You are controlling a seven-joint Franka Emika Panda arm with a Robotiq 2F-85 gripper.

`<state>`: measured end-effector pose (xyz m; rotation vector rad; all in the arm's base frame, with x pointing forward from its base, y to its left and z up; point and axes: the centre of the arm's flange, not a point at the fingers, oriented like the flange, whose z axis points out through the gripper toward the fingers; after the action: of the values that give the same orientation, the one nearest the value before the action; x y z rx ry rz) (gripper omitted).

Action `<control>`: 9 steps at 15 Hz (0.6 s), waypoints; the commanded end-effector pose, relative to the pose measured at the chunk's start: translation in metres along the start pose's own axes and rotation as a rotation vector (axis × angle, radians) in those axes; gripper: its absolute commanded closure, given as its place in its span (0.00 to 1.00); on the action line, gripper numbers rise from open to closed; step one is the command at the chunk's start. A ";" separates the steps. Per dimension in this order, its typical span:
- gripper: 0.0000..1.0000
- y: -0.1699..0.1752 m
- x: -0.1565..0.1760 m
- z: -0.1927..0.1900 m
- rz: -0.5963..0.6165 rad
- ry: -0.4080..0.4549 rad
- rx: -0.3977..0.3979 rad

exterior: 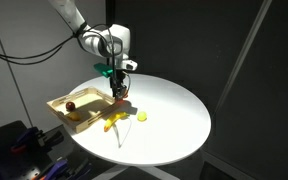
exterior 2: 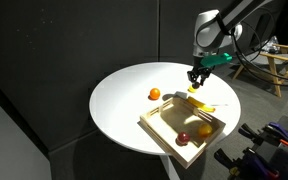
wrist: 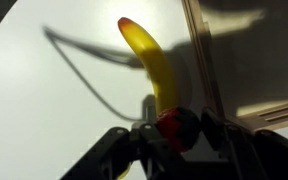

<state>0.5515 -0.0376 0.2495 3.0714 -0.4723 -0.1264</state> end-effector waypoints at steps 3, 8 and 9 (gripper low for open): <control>0.77 0.001 0.002 -0.002 0.003 0.007 0.003; 0.77 0.009 0.013 -0.013 0.023 0.030 0.009; 0.77 0.013 0.015 -0.015 0.028 0.034 0.009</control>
<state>0.5560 -0.0421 0.2544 3.0699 -0.4840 -0.1023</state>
